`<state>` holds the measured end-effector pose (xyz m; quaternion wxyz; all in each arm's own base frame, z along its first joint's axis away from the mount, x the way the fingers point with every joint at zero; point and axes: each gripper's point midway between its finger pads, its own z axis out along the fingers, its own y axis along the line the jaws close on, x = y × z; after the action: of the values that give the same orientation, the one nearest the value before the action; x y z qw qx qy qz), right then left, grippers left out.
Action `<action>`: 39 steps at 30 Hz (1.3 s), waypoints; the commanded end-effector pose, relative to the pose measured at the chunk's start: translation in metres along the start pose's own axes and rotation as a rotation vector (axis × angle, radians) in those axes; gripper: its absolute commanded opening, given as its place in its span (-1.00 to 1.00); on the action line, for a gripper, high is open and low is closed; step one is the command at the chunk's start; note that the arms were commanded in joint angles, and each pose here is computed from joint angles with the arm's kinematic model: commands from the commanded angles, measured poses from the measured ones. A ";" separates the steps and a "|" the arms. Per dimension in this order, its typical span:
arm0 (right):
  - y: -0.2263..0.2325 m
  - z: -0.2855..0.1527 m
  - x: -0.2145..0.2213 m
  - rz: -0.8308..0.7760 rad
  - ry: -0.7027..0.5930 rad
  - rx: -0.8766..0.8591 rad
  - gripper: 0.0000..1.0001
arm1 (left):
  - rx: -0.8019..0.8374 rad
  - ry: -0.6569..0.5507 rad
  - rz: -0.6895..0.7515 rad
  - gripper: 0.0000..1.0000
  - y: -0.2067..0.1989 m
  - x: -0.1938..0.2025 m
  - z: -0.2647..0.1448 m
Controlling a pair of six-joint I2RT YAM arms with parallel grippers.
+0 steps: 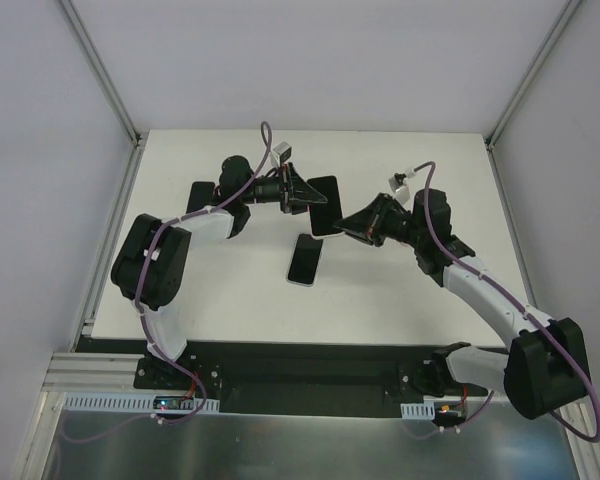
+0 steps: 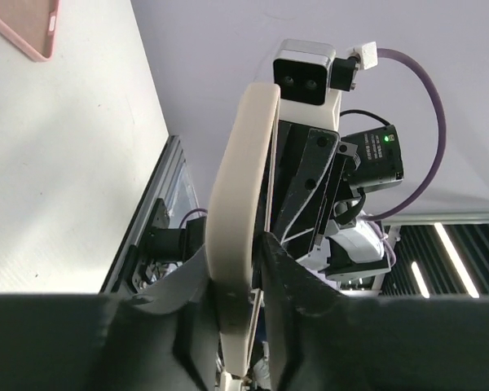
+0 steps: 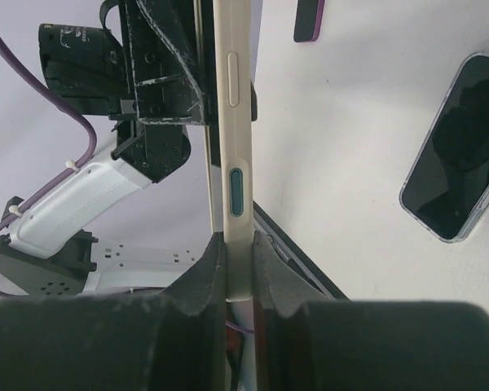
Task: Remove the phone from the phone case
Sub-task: Adjust the phone, then remove the phone case from the phone.
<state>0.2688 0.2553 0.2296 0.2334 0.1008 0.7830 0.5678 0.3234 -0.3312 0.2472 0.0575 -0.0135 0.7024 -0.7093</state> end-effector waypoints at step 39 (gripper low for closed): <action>-0.003 -0.040 -0.009 -0.304 -0.099 0.421 -0.45 | 0.188 -0.002 0.138 -1.00 -0.070 0.005 -0.011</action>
<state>0.2658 0.2362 0.2642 0.3332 0.0586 0.8440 0.4163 0.3213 -0.3288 0.2831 0.0656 -0.0064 0.6635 -0.7453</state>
